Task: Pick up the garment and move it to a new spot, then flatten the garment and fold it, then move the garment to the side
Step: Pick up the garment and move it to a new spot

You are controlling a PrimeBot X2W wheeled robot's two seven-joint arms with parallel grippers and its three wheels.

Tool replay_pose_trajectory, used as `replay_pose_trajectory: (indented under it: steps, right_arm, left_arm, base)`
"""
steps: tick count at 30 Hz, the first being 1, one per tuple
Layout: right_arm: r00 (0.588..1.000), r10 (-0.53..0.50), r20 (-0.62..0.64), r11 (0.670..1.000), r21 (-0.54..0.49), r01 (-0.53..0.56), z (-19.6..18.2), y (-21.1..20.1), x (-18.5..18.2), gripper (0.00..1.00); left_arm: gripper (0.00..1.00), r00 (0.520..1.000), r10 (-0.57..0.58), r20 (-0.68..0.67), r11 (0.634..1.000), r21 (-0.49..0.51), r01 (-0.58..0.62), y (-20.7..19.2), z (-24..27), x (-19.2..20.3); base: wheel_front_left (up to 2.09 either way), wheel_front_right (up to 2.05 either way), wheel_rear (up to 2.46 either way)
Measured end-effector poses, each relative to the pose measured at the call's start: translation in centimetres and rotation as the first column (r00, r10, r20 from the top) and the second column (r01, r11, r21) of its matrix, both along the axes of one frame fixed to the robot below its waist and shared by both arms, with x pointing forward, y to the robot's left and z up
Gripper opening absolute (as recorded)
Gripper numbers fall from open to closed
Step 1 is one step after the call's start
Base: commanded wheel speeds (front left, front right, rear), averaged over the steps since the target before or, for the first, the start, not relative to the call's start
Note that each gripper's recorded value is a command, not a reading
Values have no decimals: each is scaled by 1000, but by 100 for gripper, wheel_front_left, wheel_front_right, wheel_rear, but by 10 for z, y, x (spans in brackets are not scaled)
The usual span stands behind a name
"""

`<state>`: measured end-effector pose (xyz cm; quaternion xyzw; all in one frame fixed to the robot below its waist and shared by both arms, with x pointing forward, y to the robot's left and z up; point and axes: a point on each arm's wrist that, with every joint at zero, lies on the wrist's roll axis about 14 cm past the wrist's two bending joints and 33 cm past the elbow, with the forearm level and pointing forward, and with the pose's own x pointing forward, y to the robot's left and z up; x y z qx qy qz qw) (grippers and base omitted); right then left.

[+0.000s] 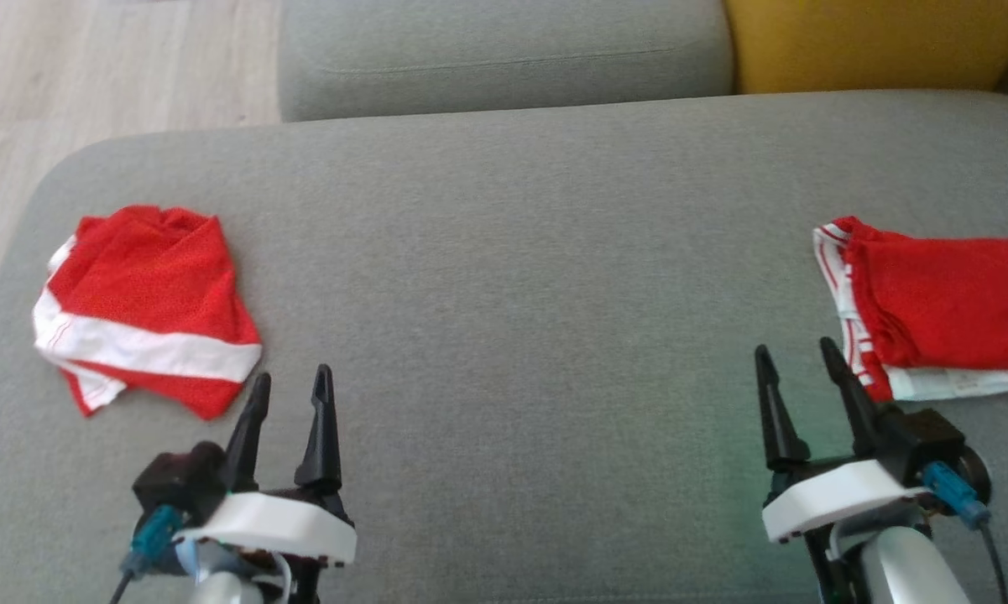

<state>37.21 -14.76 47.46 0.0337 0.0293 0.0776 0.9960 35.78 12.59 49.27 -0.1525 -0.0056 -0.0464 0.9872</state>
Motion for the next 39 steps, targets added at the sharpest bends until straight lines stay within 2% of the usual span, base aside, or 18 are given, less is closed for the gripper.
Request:
replay_pose_trajectory:
  steps: [10,19,30,39]
  right_arm:
    - [984,179,-8,984,23,-179,-3,62,12,100]
    - [933,360,-12,933,31,-359,-4,126,16,100]
    - [883,469,-14,883,39,-468,-5,167,12,100]
    - [892,452,-18,891,49,-450,-7,161,19,100]
  left_arm:
    - [100,986,159,38,987,2,-160,50,13,-8]
    - [100,936,349,49,937,7,-349,111,17,-39]
    - [100,890,452,51,891,8,-453,141,18,-67]
    - [100,881,473,12,881,27,-473,152,6,-61]
  base:
    - [0,0,0]
    - [0,0,0]
    - [0,0,0]
    - [0,0,0]
